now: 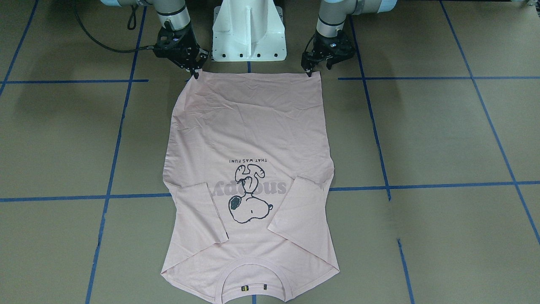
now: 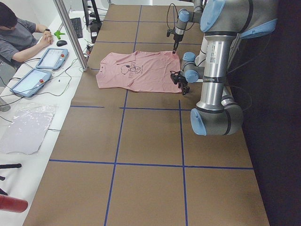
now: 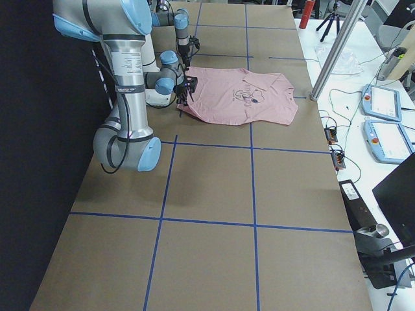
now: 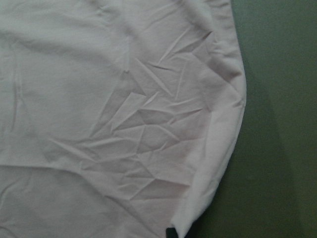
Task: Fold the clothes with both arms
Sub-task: 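Grasp both hem corners nearest the robot with both grippers, then lift the hem with both grippers and fold it toward the collar, then lower the hem onto the collar edge and open both grippers, then move the right gripper to the folded edge nearest it while the left arm holds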
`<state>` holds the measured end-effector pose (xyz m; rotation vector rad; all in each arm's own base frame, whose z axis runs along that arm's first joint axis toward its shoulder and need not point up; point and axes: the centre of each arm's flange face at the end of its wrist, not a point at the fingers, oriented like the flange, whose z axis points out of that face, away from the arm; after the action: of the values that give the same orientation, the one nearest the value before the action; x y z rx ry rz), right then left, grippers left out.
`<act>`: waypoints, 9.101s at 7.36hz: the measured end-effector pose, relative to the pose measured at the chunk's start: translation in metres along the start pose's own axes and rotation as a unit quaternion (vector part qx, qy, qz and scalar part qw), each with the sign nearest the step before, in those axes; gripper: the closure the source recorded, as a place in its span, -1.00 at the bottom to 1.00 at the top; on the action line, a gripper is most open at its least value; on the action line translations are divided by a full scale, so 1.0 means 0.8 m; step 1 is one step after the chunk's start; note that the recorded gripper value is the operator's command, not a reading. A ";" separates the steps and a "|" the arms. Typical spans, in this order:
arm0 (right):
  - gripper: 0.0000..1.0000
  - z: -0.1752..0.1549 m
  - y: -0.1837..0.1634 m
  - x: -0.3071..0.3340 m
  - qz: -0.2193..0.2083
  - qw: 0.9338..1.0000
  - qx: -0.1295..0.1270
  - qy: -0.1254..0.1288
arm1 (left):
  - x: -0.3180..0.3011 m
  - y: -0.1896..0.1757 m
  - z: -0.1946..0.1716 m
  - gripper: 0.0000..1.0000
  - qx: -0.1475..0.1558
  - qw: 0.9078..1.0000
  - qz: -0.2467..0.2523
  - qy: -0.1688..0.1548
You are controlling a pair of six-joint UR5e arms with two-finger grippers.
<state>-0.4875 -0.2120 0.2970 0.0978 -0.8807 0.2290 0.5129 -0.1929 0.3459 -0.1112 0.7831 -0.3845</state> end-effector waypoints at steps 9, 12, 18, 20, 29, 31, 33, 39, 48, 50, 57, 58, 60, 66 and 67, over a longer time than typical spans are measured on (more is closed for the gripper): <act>1.00 -0.002 -0.001 0.000 0.000 1.000 0.000 -0.001 | 0.000 -0.003 -0.001 1.00 0.002 1.000 -0.002 0.000; 1.00 -0.003 -0.001 0.000 0.001 1.000 0.000 -0.001 | 0.004 -0.007 -0.014 1.00 0.002 1.000 -0.004 0.011; 1.00 -0.027 -0.006 0.000 0.004 1.000 -0.004 -0.014 | 0.009 -0.009 -0.042 1.00 0.001 1.000 -0.002 0.025; 1.00 -0.046 0.005 0.008 0.000 1.000 -0.031 -0.004 | 0.010 0.016 -0.083 1.00 -0.013 0.999 0.008 0.031; 1.00 -0.121 -0.066 0.001 -0.045 0.998 -0.029 -0.017 | 0.015 -0.014 -0.198 1.00 0.008 0.992 0.120 0.047; 1.00 -0.091 -0.162 -0.019 -0.094 0.995 0.028 0.004 | 0.043 -0.099 -0.171 1.00 0.066 0.988 0.137 0.029; 1.00 -0.054 -0.248 -0.007 -0.113 0.991 0.064 0.036 | 0.062 -0.188 -0.147 1.00 0.112 0.983 0.142 0.033; 1.00 0.069 -0.440 -0.057 -0.100 0.985 0.139 0.016 | 0.094 -0.420 -0.056 1.00 0.182 0.975 0.121 0.035; -1.00 0.095 -0.500 -0.074 -0.095 0.979 0.180 -0.009 | 0.129 -0.444 -0.036 -1.00 0.190 0.972 0.122 0.065; -1.00 0.092 -0.498 -0.072 -0.095 0.980 0.174 -0.012 | 0.130 -0.450 -0.046 -1.00 0.194 0.971 0.121 0.069; -1.00 0.022 -0.309 0.019 -0.054 0.998 0.015 0.037 | 0.142 -0.429 -0.163 -1.00 0.142 0.977 0.111 0.116; -1.00 0.044 -0.295 0.023 -0.056 0.997 0.002 0.049 | 0.143 -0.427 -0.165 -1.00 0.142 0.977 0.109 0.116; -1.00 0.075 -0.284 0.027 -0.060 0.996 -0.012 0.068 | 0.144 -0.424 -0.168 -1.00 0.141 0.977 0.104 0.120; -0.20 0.098 -0.282 0.030 -0.065 0.994 -0.023 0.080 | 0.145 -0.423 -0.169 -1.00 0.142 0.977 0.103 0.121; 0.44 0.098 -0.282 0.029 -0.066 0.995 -0.022 0.076 | 0.145 -0.423 -0.170 -1.00 0.142 0.977 0.103 0.122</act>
<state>-0.4783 -0.4410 0.3667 0.0954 -0.7235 0.0923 0.3916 -0.5434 0.2533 0.2879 0.9631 -0.3121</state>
